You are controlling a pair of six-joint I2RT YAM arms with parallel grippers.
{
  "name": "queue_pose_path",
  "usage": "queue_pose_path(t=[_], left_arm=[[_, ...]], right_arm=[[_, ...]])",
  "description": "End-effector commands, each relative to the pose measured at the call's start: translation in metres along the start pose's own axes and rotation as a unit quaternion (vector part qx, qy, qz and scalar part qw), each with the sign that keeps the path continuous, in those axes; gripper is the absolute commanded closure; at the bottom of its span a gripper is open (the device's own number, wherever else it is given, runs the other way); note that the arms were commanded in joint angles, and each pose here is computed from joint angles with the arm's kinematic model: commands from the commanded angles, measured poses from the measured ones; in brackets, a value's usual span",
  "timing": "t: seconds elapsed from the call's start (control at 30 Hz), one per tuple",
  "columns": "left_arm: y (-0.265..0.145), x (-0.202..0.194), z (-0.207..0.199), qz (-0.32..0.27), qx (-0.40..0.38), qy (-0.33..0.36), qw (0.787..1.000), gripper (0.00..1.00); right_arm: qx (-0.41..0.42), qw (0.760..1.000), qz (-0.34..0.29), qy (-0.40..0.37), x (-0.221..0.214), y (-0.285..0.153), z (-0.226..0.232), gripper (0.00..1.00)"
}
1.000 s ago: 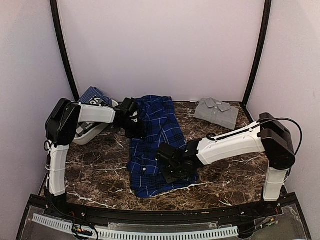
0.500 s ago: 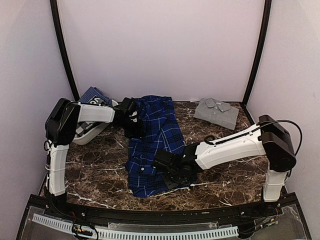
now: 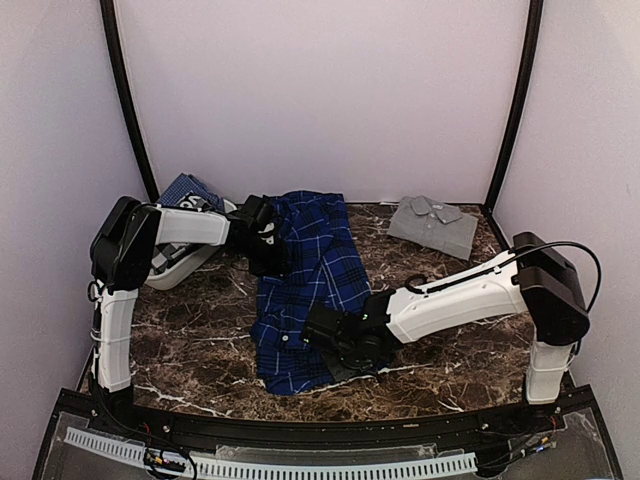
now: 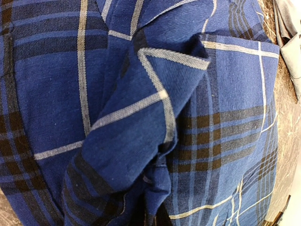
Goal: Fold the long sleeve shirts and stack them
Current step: Adjust the rectangle-folded shirt at the center of the board.
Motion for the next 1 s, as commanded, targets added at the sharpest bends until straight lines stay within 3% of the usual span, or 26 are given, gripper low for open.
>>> queue_pose_path(t=[0.0,0.1,0.6,0.97], left_arm=[[0.013,-0.025,0.035,0.048,0.057,-0.010,0.997,1.00],[0.013,-0.025,0.035,0.047,0.058,-0.010,0.997,1.00],[0.013,-0.024,0.034,0.048,0.055,-0.009,0.997,1.00],[0.014,-0.024,0.033,0.049,0.053,-0.007,0.997,1.00]], right_arm=[[-0.017,1.000,-0.024,0.010,0.011,-0.016,-0.010,0.92],[-0.023,0.999,-0.030,0.011,0.015,-0.021,-0.013,1.00],[0.050,0.996,-0.069,0.007,0.039,-0.060,0.012,1.00],[0.137,0.989,-0.056,-0.008,0.031,-0.054,0.050,1.00]])
Point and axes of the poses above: each gripper's point midway between its finger pads, its own y axis out along the fingers, its own z axis along the line the jaws close on, x = y × z, the point moved 3 cm from there along -y, back along the fingers, and after that the axes turned 1 degree about y, right-handed, at the moved point
